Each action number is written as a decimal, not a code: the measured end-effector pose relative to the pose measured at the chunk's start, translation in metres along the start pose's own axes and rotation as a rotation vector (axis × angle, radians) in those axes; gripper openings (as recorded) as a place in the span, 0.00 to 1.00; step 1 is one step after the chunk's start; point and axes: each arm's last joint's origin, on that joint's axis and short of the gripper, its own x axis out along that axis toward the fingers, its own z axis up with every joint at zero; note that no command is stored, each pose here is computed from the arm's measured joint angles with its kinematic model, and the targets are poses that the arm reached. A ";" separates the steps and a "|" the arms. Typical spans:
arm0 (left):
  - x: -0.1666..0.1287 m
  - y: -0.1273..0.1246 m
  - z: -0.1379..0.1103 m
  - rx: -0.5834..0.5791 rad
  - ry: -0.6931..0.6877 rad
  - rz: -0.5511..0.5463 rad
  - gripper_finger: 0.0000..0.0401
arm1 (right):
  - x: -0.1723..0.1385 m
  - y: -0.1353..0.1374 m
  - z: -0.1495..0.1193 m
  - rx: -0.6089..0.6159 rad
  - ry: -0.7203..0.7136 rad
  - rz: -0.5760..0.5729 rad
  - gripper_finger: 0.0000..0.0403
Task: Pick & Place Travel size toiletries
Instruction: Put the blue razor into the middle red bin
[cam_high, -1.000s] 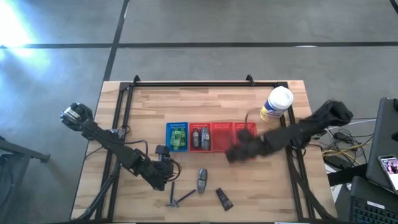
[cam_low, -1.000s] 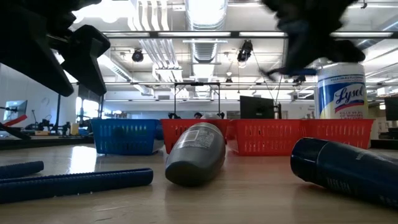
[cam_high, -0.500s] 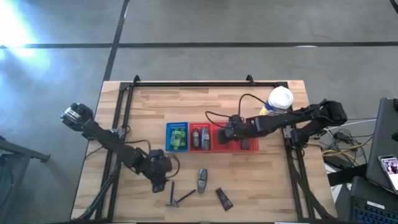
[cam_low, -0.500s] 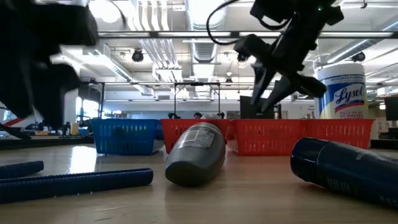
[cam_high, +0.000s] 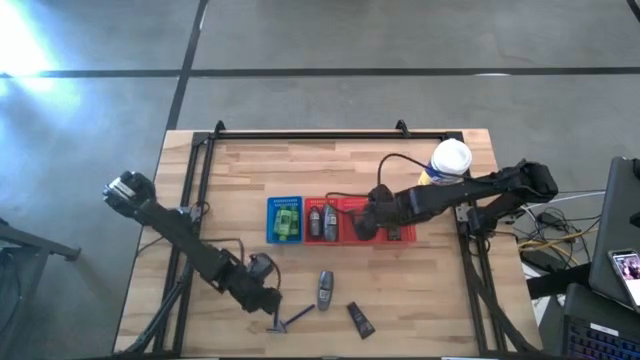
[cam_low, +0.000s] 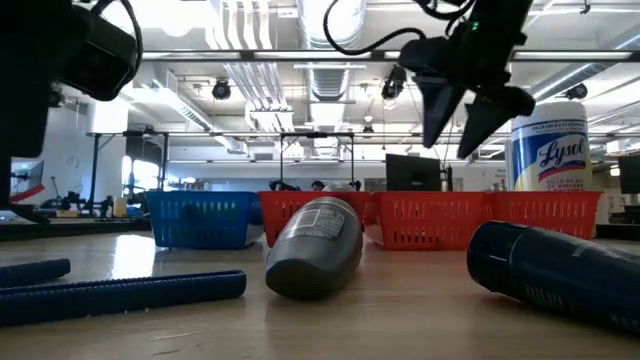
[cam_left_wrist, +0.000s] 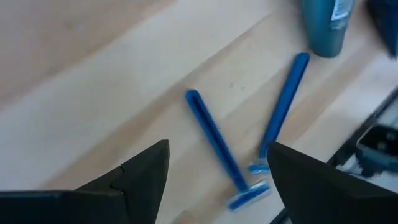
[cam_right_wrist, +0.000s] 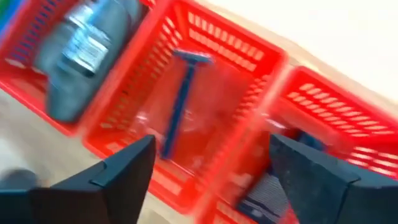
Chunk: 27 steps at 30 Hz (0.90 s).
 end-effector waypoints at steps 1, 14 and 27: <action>0.003 -0.005 -0.002 -0.031 0.001 0.010 0.69 | -0.003 0.000 -0.001 -0.025 0.006 -0.014 0.79; 0.058 -0.064 -0.021 -0.131 0.088 0.368 0.69 | -0.016 0.005 -0.016 -0.154 -0.029 -0.040 0.87; 0.091 -0.064 -0.026 -0.152 0.069 0.499 0.34 | -0.021 0.004 -0.028 -0.236 -0.021 -0.025 0.74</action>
